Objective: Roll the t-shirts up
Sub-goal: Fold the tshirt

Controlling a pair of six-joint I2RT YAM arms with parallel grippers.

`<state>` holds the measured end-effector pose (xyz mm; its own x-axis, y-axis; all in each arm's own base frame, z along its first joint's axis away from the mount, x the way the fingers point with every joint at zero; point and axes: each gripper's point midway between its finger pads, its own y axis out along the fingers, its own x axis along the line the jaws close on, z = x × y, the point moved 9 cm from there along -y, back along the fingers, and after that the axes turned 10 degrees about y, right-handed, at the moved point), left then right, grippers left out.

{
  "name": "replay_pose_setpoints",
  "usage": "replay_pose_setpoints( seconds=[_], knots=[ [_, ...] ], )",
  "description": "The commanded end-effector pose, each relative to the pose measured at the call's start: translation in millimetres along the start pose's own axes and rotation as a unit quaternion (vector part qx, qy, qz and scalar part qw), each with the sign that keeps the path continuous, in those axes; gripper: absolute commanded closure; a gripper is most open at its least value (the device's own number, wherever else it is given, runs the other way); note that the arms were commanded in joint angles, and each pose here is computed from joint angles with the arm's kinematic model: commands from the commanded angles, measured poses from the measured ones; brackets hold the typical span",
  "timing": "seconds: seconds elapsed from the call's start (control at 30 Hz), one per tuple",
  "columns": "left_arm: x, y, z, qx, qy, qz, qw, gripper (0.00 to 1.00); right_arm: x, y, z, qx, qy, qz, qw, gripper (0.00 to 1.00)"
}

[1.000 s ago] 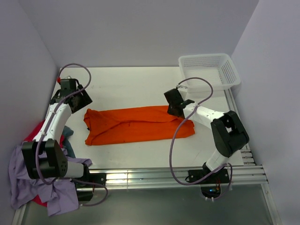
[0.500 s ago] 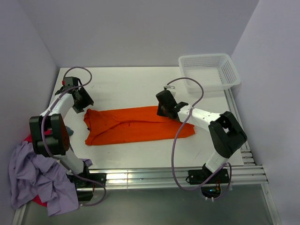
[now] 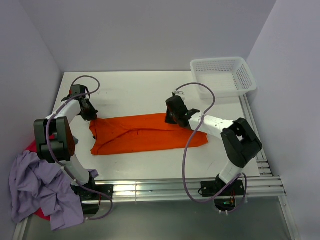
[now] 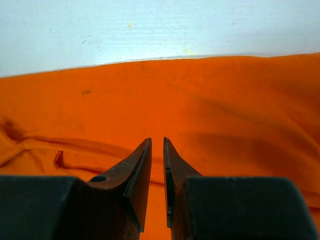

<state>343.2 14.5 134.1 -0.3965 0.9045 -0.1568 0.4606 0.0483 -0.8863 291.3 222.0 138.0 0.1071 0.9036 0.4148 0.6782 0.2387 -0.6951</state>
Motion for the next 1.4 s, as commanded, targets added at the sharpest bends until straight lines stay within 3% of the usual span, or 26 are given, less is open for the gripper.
replay_pose_setpoints(
  seconds=[0.0, 0.27, 0.4, 0.67, 0.87, 1.37],
  knots=[
    [4.0, -3.9, -2.6, -0.018, -0.001, -0.019, 1.0, 1.0, 16.0, -0.5, 3.7, 0.008, -0.005, -0.047, 0.999, 0.78],
    [7.5, -8.6, -7.0, -0.029, 0.003, -0.039, 0.999, 1.0, 83.3, 4.7, 32.2, 0.09, -0.065, -0.178, 0.978, 0.78],
    [10.5, -11.9, -8.5, -0.036, 0.008, -0.054, 0.998, 1.0, 108.9, 18.3, 43.6, 0.145, -0.082, -0.252, 0.953, 0.7],
    [9.7, -7.8, -10.1, -0.029, 0.012, -0.054, 0.998, 1.0, 150.0, 37.9, 43.2, 0.157, -0.125, -0.328, 0.923, 0.46],
    [9.9, -8.7, -9.2, -0.03, 0.014, -0.052, 0.998, 1.0, 166.9, 60.0, 51.4, 0.164, -0.152, -0.347, 0.911, 0.44],
    [10.1, -10.6, -8.4, -0.031, 0.015, -0.048, 0.998, 1.0, 187.5, 87.9, 75.5, 0.161, -0.207, -0.311, 0.913, 0.49]
  ],
)
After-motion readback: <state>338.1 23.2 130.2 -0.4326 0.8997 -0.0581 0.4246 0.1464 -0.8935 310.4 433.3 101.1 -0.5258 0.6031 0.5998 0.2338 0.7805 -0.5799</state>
